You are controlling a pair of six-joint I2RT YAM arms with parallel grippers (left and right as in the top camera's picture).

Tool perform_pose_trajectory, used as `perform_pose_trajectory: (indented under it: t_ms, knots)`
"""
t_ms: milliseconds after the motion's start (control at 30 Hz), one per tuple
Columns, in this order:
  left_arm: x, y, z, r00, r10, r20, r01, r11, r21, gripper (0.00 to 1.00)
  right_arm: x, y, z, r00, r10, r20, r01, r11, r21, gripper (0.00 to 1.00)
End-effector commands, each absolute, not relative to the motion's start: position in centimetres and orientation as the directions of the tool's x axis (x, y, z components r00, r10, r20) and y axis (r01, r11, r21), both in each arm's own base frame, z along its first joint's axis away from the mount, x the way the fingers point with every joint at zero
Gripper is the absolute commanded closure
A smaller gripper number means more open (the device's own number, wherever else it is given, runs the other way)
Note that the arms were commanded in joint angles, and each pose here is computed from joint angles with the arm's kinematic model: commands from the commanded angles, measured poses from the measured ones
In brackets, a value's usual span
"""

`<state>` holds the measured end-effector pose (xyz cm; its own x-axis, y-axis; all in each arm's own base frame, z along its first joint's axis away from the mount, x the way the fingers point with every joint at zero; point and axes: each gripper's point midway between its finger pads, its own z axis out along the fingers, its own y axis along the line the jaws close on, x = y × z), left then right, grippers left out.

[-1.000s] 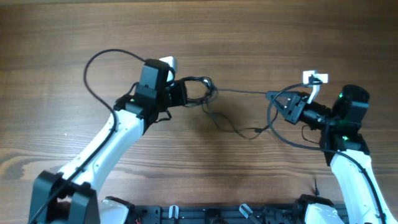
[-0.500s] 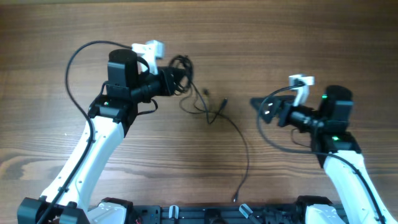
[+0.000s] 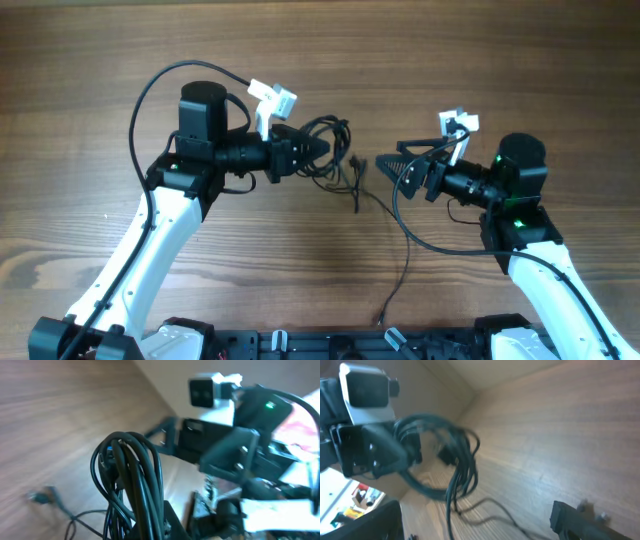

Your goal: Untangle cables

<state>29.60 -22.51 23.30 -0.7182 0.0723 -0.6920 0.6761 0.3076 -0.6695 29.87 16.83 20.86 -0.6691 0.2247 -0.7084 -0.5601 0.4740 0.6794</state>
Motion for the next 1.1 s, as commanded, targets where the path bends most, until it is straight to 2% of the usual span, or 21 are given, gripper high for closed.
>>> perform_pose_trajectory:
  t_ms: [0, 133, 267, 300, 367, 400, 433, 467, 533, 600, 633, 667, 733, 900, 967, 1000, 1067]
  knots:
    - [26.9, -23.1, 25.3, -0.701, 0.109, -0.705, 0.713, 0.136, -0.688, 0.96, 29.9, 17.4, 22.1, -0.666, 0.254, -0.701, -0.565, 0.441, 0.697, 0.07]
    - [25.8, -23.9, 25.3, -0.712, 0.137, -0.688, 0.702, 0.105, -0.705, 0.96, 30.1, 19.9, 21.7, -0.655, 0.228, -0.72, -0.6, 0.424, 0.679, 0.21]
    - [24.0, -25.5, 25.3, -0.708, 0.186, -0.681, 0.7, 0.051, -0.713, 0.96, 29.7, 22.2, 20.3, -0.69, 0.191, -0.698, -0.598, 0.394, 0.698, 0.29]
    - [23.5, -26.0, 25.3, -0.704, 0.201, -0.681, 0.7, 0.037, -0.713, 0.96, 29.8, 22.3, 20.0, -0.694, 0.189, -0.694, -0.594, 0.394, 0.701, 0.37]
    - [22.4, -26.9, 25.3, -0.694, 0.228, -0.683, 0.703, 0.011, -0.711, 0.94, 29.8, 22.3, 19.8, -0.708, 0.194, -0.679, -0.578, 0.392, 0.715, 0.7]
    - [22.5, -27.1, 25.1, -0.693, 0.231, -0.683, 0.706, 0.025, -0.708, 0.9, 29.8, 22.3, 19.9, -0.722, 0.204, -0.661, -0.561, 0.385, 0.732, 0.86]
    - [23.1, -27.2, 24.5, -0.696, 0.224, -0.682, 0.71, 0.074, -0.7, 0.85, 29.7, 22.3, 19.9, -0.733, 0.207, -0.649, -0.552, 0.378, 0.744, 0.95]
    - [24.0, -27.0, 23.8, -0.706, 0.214, -0.676, 0.706, 0.136, -0.695, 0.85, 29.4, 22.5, 19.9, -0.738, 0.195, -0.646, -0.557, 0.363, 0.747, 0.95]
    - [27.5, -25.9, 21.8, -0.804, 0.111, -0.584, 0.578, 0.374, -0.725, 0.7, 28.7, 22.5, 19.8, -0.759, 0.169, -0.629, -0.555, 0.338, 0.76, 0.96]
    - [30.2, -24.3, 20.4, -0.879, -0.051, -0.475, 0.379, 0.53, -0.759, 0.59, 28.5, 22.3, 18.1, -0.804, 0.159, -0.573, -0.489, 0.372, 0.789, 0.95]
    - [31.2, -23.7, 19.9, -0.892, -0.127, -0.433, 0.291, 0.572, -0.767, 0.55, 28.5, 21.9, 16.9, -0.83, 0.165, -0.532, -0.434, 0.406, 0.804, 0.96]
    - [31.9, -23.1, 19.6, -0.894, -0.184, -0.409, 0.227, 0.6, -0.767, 0.46, 28.4, 21.7, 15.9, -0.845, 0.161, -0.51, -0.404, 0.435, 0.805, 0.95]
    - [32.7, -22.4, 19.2, -0.889, -0.255, -0.382, 0.15, 0.624, -0.767, 0.34, 27.9, 21.5, 15.1, -0.849, 0.131, -0.511, -0.407, 0.455, 0.792, 0.95]
    - [32.7, -23.1, 20.3, -0.888, -0.253, -0.384, 0.177, 0.582, -0.794, 0.26, 27.5, 21.3, 14.1, -0.839, 0.085, -0.538, -0.437, 0.484, 0.758, 0.96]
    - [32.4, -23.9, 21.4, -0.883, -0.214, -0.419, 0.251, 0.538, -0.804, 0.26, 27.7, 21.2, 14.0, -0.825, 0.078, -0.559, -0.454, 0.497, 0.739, 0.96]
    - [32.0, -24.7, 22.6, -0.86, -0.156, -0.485, 0.358, 0.494, -0.793, 0.26, 28.0, 20.9, 13.8, -0.822, 0.089, -0.562, -0.444, 0.517, 0.732, 0.96]
    - [31.6, -25.4, 24.2, -0.822, -0.113, -0.557, 0.463, 0.434, -0.772, 0.24, 28.4, 20.1, 13.6, -0.844, 0.132, -0.519, -0.384, 0.526, 0.759, 0.96]
